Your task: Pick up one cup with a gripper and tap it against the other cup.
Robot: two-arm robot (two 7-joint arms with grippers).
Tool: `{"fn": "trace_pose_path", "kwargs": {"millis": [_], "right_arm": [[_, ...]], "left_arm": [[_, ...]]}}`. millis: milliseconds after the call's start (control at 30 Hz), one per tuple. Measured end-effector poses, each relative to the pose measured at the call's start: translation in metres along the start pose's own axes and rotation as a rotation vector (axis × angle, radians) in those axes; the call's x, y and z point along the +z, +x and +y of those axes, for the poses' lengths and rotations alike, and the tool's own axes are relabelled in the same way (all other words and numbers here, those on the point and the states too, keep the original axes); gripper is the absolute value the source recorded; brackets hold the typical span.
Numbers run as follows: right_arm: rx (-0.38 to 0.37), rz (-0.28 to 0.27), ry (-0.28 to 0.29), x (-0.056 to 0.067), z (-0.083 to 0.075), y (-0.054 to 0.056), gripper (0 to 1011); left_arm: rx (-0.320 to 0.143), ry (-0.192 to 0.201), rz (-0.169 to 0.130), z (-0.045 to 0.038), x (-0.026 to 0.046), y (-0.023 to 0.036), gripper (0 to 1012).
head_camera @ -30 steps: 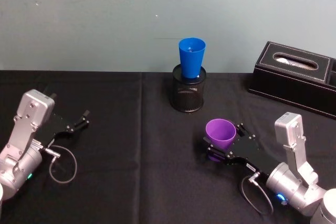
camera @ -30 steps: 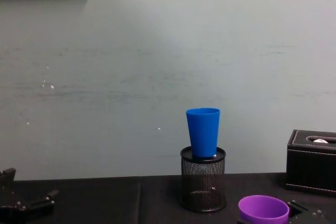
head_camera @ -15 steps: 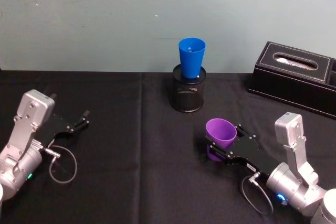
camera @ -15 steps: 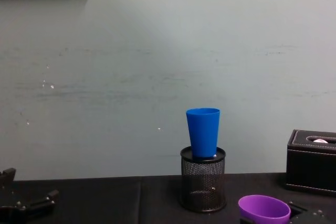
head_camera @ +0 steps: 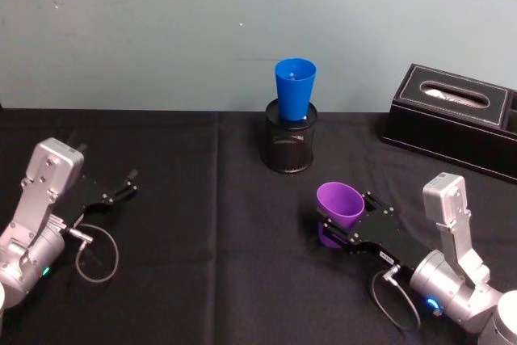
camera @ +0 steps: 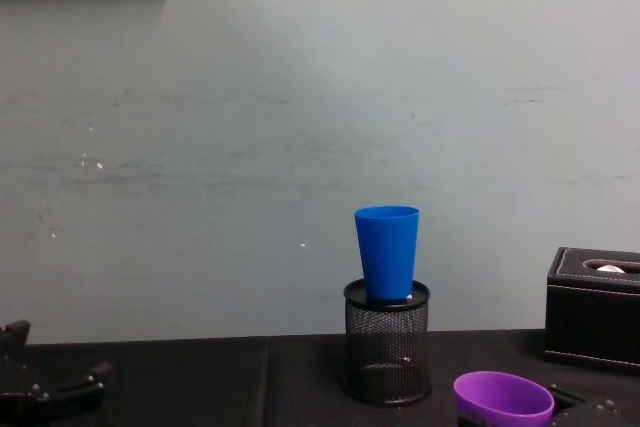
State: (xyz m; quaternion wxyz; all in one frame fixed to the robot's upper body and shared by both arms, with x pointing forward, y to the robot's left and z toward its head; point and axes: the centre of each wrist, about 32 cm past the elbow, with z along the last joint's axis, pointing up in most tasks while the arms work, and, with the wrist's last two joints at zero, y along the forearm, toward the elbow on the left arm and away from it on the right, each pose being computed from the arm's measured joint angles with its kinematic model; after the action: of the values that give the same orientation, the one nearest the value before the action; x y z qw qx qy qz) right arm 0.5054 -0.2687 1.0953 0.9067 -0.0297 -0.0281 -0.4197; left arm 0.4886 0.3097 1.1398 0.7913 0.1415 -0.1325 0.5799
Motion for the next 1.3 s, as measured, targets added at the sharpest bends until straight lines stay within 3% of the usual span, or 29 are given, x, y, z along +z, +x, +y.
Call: {"fn": "trace_pose_path", "kwargs": {"millis": [1300], "right_arm": [[0.004,-0.031,0.013,0.0035,-0.0023,-0.0029,732]], "left_arm": [[0.0,0.0,0.0,0.0,0.0,0.0,1011]]}}
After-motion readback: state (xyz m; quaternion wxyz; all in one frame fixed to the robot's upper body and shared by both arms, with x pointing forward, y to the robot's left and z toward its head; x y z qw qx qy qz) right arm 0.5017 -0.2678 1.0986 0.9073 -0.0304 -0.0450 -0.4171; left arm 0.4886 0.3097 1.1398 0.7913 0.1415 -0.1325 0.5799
